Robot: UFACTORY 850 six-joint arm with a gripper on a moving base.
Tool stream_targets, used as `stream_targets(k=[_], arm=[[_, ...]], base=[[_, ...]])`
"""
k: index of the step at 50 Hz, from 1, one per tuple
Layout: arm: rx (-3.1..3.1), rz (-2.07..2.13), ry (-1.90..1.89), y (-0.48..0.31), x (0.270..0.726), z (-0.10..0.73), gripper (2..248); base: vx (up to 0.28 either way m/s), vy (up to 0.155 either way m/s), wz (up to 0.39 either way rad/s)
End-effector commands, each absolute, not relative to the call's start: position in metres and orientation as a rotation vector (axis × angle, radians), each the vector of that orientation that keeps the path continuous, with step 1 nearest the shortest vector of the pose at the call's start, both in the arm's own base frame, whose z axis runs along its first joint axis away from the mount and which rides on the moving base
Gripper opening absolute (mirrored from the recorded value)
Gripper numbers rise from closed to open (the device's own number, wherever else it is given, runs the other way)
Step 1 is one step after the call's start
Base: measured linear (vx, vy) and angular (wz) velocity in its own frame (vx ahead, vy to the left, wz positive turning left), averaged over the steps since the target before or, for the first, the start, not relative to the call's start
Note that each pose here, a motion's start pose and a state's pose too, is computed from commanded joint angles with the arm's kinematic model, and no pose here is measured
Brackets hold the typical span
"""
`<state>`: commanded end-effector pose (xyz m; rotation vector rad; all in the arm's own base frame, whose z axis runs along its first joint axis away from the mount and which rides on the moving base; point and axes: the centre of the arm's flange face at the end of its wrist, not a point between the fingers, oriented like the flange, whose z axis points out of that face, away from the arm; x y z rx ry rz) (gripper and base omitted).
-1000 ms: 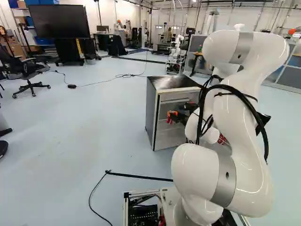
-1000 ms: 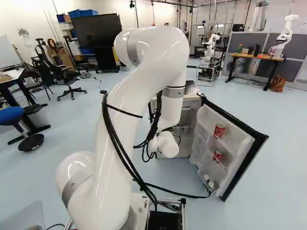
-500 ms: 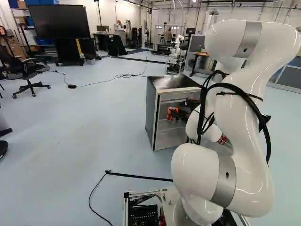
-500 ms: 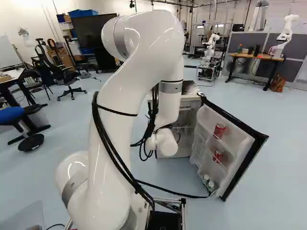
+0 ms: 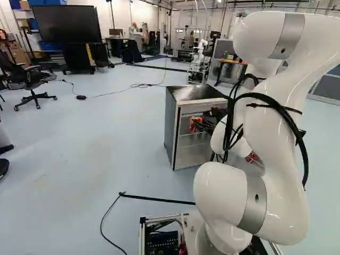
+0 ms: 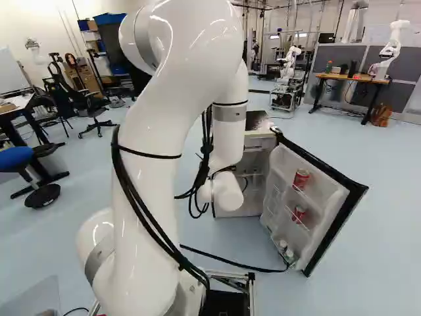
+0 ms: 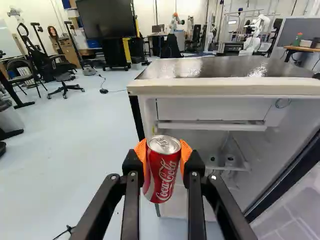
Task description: Grab a drink from the fridge
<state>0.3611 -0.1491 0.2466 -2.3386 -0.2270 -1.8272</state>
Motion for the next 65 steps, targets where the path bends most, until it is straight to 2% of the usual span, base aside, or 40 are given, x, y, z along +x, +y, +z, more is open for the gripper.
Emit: stream_targets(k=[65], arm=[[-2.263,-2.027,-0.334,-0.146,0.357,0.320,89]], base=[[0.000,0.000,0.000]])
